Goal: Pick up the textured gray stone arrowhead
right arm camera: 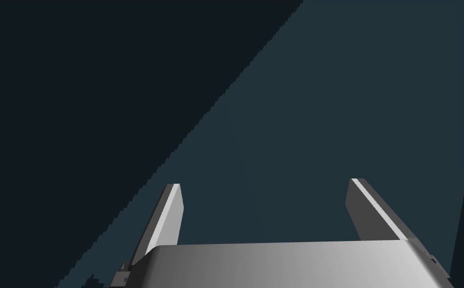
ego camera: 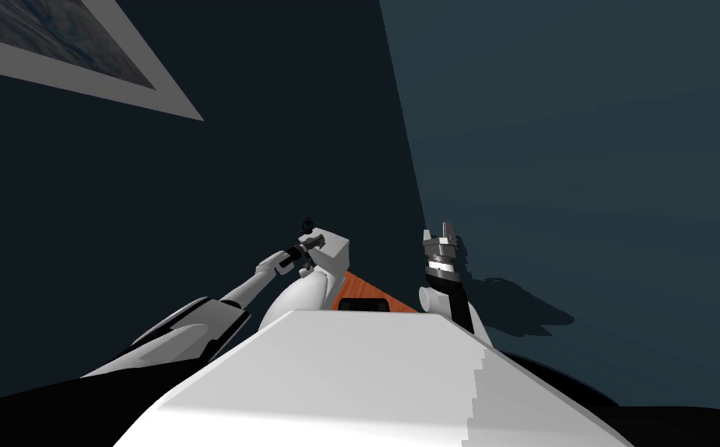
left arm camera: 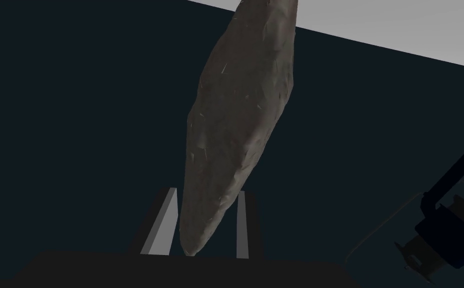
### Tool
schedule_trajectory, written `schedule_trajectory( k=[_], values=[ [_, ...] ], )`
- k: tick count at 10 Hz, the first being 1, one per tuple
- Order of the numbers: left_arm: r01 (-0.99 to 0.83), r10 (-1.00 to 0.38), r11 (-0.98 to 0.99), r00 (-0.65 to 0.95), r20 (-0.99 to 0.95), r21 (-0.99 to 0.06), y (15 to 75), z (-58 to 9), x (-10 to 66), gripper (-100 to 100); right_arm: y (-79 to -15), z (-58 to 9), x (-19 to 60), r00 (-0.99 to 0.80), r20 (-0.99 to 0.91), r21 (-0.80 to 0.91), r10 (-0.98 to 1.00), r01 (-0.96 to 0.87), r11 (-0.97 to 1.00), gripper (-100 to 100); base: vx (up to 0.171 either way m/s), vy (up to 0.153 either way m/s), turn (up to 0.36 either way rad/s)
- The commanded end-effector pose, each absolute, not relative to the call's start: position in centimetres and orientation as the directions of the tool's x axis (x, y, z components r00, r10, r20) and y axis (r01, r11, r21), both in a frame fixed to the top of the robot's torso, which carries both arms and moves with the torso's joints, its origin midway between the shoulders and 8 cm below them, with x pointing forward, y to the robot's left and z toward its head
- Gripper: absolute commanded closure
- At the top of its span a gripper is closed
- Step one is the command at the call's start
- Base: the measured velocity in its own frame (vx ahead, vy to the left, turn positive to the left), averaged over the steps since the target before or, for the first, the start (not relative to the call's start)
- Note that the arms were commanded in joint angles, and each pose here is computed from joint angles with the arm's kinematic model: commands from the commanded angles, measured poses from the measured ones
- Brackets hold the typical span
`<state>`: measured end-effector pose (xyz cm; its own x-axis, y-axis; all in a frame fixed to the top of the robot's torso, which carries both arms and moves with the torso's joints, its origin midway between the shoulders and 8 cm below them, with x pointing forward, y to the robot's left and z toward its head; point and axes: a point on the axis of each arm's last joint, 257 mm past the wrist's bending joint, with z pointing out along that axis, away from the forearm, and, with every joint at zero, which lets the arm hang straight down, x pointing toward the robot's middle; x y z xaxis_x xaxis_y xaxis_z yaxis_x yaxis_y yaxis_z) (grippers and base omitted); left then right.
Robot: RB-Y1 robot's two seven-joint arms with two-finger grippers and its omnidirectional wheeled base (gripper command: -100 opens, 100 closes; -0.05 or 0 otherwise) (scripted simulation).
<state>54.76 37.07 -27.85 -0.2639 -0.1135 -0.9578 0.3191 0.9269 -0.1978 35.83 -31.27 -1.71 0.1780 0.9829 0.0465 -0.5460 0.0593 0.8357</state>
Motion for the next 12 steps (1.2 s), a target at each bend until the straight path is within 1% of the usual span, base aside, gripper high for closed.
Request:
schedule_trajectory(
  k=[1,2,4,5,6,8,9,10,12],
  values=[
    [0.281,-0.113,0.94,-0.273,-0.955,-0.192,38.1,-28.6,53.8,100,-31.3,-1.7,35.8,0.178,0.047,0.836,0.983,-0.546,0.059,0,0.036,0.039,-0.062],
    [0.273,-0.114,0.942,-0.282,-0.953,-0.194,38.0,-29.2,53.3,100,-31.3,-1.7,35.8,0.178,0.046,0.836,0.983,-0.546,0.059,0,0.046,0.062,-0.052],
    [0.316,-0.116,0.928,-0.261,-0.958,-0.199,36.0,-28.0,53.1,100,-31.3,-1.7,35.8,0.178,0.046,0.836,0.983,-0.546,0.059,0,0.017,0.02,0.011],
    [0.265,-0.113,0.946,-0.276,-0.955,-0.189,37.5,-29.1,52.1,100,-31.3,-1.7,35.8,0.178,0.046,0.836,0.983,-0.546,0.059,0,0.037,0.036,-0.069],
    [0.273,-0.116,0.942,-0.282,-0.952,-0.196,36.8,-29.5,51.2,100,-31.3,-1.7,35.8,0.178,0.046,0.836,0.983,-0.546,0.059,0,0.054,0.054,-0.035],
    [0.308,-0.118,0.93,-0.259,-0.958,-0.198,35.2,-28.1,51.4,100,-31.3,-1.7,35.8,0.178,0.046,0.836,0.983,-0.546,0.059,0,0.012,0.021,0.009],
    [0.26,-0.114,0.947,-0.272,-0.955,-0.187,36.6,-29.0,50.5,100,-31.3,-1.7,35.8,0.178,0.046,0.836,0.983,-0.546,0.059,0,0.034,0.04,-0.085],
    [0.258,-0.117,0.947,-0.283,-0.952,-0.193,36.3,-29.5,49.6,100,-31.3,-1.7,35.8,0.178,0.046,0.836,0.983,-0.546,0.059,0,0.041,0.058,-0.045],
    [0.299,-0.122,0.933,-0.258,-0.958,-0.199,34.3,-28.0,49.6,100,-31.3,-1.7,35.8,0.178,0.046,0.836,0.983,-0.546,0.059,0,0.012,0.019,0.021]
  ],
)
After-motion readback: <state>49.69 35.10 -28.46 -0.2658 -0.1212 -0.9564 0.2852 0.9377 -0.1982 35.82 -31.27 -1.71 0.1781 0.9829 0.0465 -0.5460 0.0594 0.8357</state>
